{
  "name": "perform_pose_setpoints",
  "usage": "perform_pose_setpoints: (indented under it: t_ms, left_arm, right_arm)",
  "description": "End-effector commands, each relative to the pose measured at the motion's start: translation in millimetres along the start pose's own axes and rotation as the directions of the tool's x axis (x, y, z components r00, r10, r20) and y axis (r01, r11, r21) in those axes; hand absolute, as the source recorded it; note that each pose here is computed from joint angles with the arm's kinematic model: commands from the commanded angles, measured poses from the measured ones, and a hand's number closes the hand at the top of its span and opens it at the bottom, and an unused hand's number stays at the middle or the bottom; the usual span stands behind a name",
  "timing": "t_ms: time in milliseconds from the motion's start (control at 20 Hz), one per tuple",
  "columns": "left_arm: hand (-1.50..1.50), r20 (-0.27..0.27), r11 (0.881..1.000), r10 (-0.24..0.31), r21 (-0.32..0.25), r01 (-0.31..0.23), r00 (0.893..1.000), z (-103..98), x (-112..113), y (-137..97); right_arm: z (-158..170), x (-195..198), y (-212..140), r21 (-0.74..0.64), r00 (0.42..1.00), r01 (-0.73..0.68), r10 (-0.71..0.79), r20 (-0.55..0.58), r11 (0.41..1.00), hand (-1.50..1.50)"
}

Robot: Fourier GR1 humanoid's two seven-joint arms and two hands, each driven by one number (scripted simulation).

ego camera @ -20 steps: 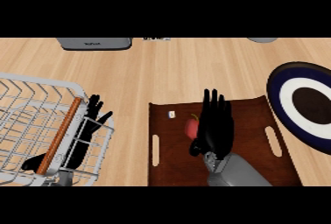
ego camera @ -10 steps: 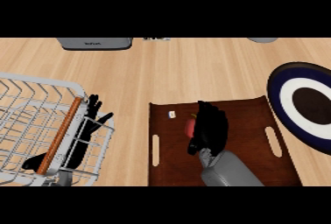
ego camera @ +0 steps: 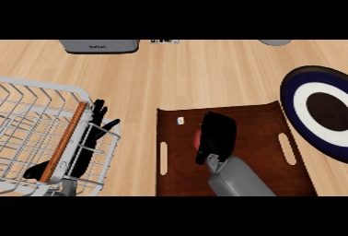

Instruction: Pick the bell pepper from the tray and place it in the plate

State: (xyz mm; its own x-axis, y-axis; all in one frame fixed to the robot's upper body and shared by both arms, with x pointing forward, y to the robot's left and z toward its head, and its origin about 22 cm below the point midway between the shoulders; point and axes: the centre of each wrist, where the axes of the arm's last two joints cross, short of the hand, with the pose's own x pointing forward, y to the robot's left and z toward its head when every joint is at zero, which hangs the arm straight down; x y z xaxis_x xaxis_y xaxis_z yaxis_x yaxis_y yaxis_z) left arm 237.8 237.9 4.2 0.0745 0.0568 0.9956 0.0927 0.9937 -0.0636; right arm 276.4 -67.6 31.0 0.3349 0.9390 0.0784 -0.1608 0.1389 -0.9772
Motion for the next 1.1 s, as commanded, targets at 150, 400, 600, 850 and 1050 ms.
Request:
perform_pose_setpoints:
  t_ms: [150,400,600,850,1050]
  left_arm:
    - [0.0,-0.253,0.995,-0.028,0.086,0.052,0.967,18,-39,20]
    - [0.0,-0.165,0.998,-0.01,0.054,0.019,0.986,17,-25,15]
    - [0.0,-0.16,1.0,-0.011,0.021,0.015,0.987,14,-25,7]
    - [0.0,-0.161,0.999,-0.042,-0.008,0.042,0.986,10,-22,10]
    - [0.0,-0.171,0.999,-0.025,-0.026,0.021,0.985,11,-28,3]
  right_arm:
    - [-53,-9,-52,-0.255,0.956,0.059,-0.127,-0.263,0.965,1.5]
    - [-103,-52,-115,-0.494,0.79,0.138,-0.396,-0.468,0.859,1.5]
    - [-124,-74,-163,-0.694,0.75,-0.001,-0.459,-0.477,0.72,1.5]
    - [-134,-91,-198,-0.818,0.669,-0.098,-0.57,-0.476,0.567,1.5]
    - [-135,-106,-227,-0.887,0.605,-0.15,-0.67,-0.431,0.436,1.5]
